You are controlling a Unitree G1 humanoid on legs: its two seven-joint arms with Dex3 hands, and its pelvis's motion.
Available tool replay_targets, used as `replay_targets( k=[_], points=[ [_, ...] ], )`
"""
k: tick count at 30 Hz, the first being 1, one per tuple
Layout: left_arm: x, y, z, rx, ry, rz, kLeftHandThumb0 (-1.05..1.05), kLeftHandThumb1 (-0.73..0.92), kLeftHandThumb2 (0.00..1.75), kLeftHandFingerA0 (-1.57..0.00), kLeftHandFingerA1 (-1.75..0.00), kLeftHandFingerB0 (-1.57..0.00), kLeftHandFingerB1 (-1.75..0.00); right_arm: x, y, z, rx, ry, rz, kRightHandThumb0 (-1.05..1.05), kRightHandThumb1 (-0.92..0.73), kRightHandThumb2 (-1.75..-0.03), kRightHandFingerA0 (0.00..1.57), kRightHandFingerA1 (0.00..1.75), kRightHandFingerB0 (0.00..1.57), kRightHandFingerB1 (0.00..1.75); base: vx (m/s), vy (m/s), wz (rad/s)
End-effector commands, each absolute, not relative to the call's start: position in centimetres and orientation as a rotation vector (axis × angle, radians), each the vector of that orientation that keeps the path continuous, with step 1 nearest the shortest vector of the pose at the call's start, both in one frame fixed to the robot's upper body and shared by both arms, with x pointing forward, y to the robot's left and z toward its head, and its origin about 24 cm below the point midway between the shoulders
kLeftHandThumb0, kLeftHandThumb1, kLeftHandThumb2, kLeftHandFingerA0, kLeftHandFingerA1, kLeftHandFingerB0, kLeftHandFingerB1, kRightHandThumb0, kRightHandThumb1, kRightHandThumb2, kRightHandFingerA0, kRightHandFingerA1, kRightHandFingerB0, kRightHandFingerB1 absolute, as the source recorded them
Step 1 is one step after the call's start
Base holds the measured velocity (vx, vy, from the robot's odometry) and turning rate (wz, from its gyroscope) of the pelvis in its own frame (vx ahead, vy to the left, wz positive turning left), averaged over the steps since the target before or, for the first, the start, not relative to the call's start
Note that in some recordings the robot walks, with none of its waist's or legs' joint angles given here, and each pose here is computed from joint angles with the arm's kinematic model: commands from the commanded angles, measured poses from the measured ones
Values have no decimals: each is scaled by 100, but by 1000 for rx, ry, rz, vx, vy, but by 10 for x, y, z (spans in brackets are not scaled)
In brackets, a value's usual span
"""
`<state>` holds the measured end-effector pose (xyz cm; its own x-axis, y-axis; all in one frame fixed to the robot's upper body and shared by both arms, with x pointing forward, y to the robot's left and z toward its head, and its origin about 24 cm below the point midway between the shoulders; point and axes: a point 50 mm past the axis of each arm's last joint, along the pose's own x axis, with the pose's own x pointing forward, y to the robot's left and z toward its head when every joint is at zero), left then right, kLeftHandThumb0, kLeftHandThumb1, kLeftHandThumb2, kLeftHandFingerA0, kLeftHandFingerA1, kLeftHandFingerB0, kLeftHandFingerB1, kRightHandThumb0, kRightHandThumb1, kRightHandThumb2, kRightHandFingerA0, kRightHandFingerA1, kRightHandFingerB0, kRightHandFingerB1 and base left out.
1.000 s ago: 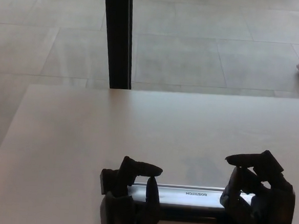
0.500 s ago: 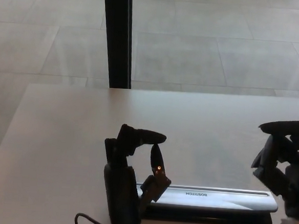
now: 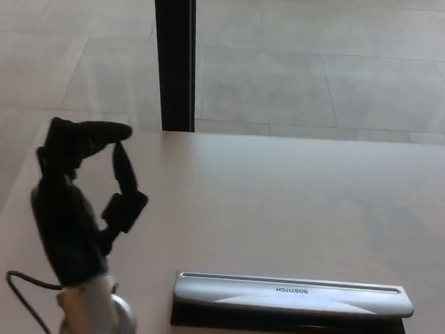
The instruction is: A hole pucnch is kept on the middle on the desk infront of the robot and the robot uses both its hands as fists to press on it and use it
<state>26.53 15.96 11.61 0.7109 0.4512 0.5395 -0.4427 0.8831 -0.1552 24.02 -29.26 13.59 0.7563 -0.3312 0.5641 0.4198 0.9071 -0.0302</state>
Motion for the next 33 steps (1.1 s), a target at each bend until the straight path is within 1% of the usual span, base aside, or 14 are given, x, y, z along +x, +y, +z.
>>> replay_targets(
  k=[1, 4, 5, 6, 7, 12, 16, 18, 22, 23, 24, 25, 30, 33],
  points=[
    [197, 376, 159, -130, -238, 774, -65, 39, 98, -122, -162, -109, -144, 114, -483, 161, 186, -241, -1055, -45, -51, -120, 133, 143, 96, 117, 0, 0, 0],
    [178, 406, 149, -92, -191, 880, -76, 31, 110, -140, -148, -121, -129, 96, -495, 151, 160, -227, -1161, -47, -49, -121, 132, 142, 97, 118, 0, 0, 0],
    [164, 422, 141, -77, -162, 949, -82, 29, 112, -147, -151, -131, -127, 84, -502, 145, 153, -215, -1225, -41, -42, -128, 114, 175, 84, 134, 0, 0, 0],
    [149, 434, 130, -49, -125, 1009, -84, 30, 111, -146, -151, -130, -133, 74, -506, 139, 150, -196, -1284, -47, -48, -124, 132, 143, 95, 118, 0, 0, 0],
    [138, 443, 121, -30, -85, 1047, -81, 29, 115, -146, -151, -131, -133, 67, -509, 134, 137, -175, -1326, -43, -40, -134, 110, 175, 86, 141, 0, 0, 0],
    [94, 466, 81, 32, 79, 1181, -98, 29, 129, -143, -155, -128, -136, 52, -509, 107, 158, -115, -1391, -43, -42, -134, 113, 165, 88, 135, 0, 0, 0],
    [70, 472, 59, 60, 188, 1267, -83, 21, 138, -141, -160, -122, -138, 52, -506, 91, 183, -93, -1411, -41, -38, -139, 109, 175, 87, 146, 0, 0, 0],
    [47, 470, 32, 39, 280, 1334, -81, 29, 138, -144, -168, -116, -148, 57, -498, 63, 192, -8, -1481, -46, -48, -125, 140, 146, 103, 120, 0, 0, 0],
    [33, 467, 15, 8, 360, 1379, -78, 31, 132, -145, -160, -123, -149, 56, -491, 44, 227, 26, -1505, -46, -51, -126, 137, 145, 101, 120, 0, 0, 0],
    [21, 460, 0, 29, 417, 1383, -75, 30, 137, -147, -162, -119, -145, 54, -483, 28, 249, 69, -1521, -42, -48, -125, 115, 175, 88, 140, 0, 0, 0],
    [15, 456, -9, 9, 468, 1387, -75, 25, 142, -147, -167, -120, -154, 53, -479, 19, 294, 89, -1558, -44, -52, -124, 137, 145, 96, 116, 0, 0, 0],
    [10, 452, -17, 15, 521, 1386, -69, 17, 144, -145, -168, -119, -158, 51, -475, 11, 293, 121, -1557, -37, -45, -129, 114, 175, 88, 140, 0, 0, 0],
    [-13, 429, -52, 26, 743, 1308, -55, 15, 144, -143, -172, -114, -153, 46, -448, -28, 382, 241, -1567, -43, -48, -115, 118, 175, 79, 153, 0, 0, 0],
    [-28, 414, -69, 66, 954, 1156, -17, 1, 138, -128, -165, -110, -131, 36, -431, -49, 340, 352, -1592, -27, -52, -119, 122, 175, 82, 101, 0, 0, 0]
  ],
)
